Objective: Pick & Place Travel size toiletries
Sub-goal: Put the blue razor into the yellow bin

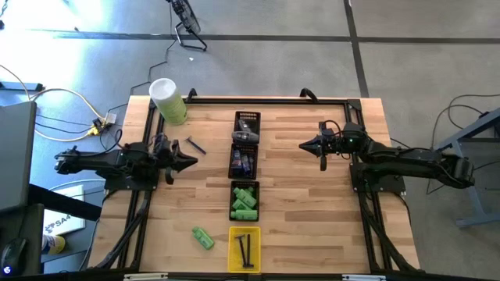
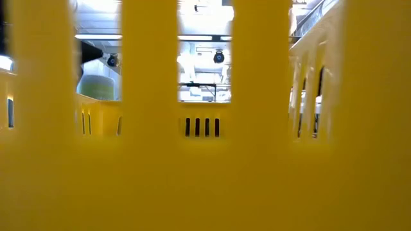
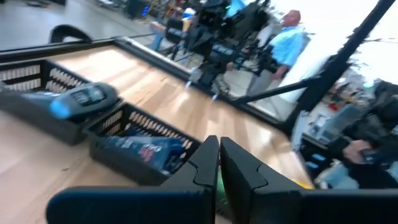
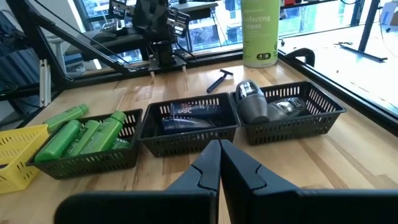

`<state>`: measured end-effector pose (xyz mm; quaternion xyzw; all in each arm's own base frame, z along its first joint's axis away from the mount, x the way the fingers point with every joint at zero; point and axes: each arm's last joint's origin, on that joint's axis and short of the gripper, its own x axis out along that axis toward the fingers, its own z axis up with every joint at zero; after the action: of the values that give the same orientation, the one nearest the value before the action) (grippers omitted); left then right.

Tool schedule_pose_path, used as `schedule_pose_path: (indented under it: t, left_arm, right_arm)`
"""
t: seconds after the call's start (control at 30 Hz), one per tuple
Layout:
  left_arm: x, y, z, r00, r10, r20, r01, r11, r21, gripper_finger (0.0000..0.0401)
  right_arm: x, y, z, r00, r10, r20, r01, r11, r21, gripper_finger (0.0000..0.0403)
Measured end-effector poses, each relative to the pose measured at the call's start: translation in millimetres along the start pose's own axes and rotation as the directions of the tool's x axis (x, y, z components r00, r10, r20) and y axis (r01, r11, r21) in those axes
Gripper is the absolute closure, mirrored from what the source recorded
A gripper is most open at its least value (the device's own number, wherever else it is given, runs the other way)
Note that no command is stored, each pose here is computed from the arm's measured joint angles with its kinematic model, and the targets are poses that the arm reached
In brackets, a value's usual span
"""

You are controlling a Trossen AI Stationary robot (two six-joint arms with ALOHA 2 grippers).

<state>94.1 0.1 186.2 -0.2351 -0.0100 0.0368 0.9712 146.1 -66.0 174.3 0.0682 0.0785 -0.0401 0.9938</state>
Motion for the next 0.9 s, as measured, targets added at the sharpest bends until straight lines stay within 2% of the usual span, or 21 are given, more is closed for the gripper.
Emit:
schedule_pose_path:
  t: [0.3,0.6,0.67,0.8,0.9]
  left_arm:
    - [12.8,8.3,-8.0,0.972,0.229,-0.055,-0.228,0.973,0.028,0.0386]
    - [32.7,-3.1,14.9,0.925,0.363,-0.111,-0.358,0.932,0.062,0.0386]
    - [38.4,-4.4,18.6,0.895,0.425,-0.139,-0.418,0.905,0.076,0.0386]
    - [50.8,-4.6,21.0,0.794,0.568,-0.219,-0.56,0.822,0.103,0.0386]
    - [63.7,-6.9,23.4,0.725,0.628,-0.283,-0.62,0.774,0.128,0.0386]
  right_arm:
    - [0.0,0.1,0.2,1.0,0.0,0.002,0.0,1.0,0.0,0.04]
    - [0.0,0.1,0.1,1.0,0.0,0.001,0.0,1.0,-0.002,0.04]
    - [0.0,0.1,0.1,1.0,0.0,0.001,0.0,1.0,-0.003,0.04]
    - [0.0,0.0,0.1,1.0,0.0,0.001,0.0,1.0,-0.003,0.04]
    - [0.0,0.0,0.1,1.0,0.0,0.001,0.0,1.0,-0.003,0.04]
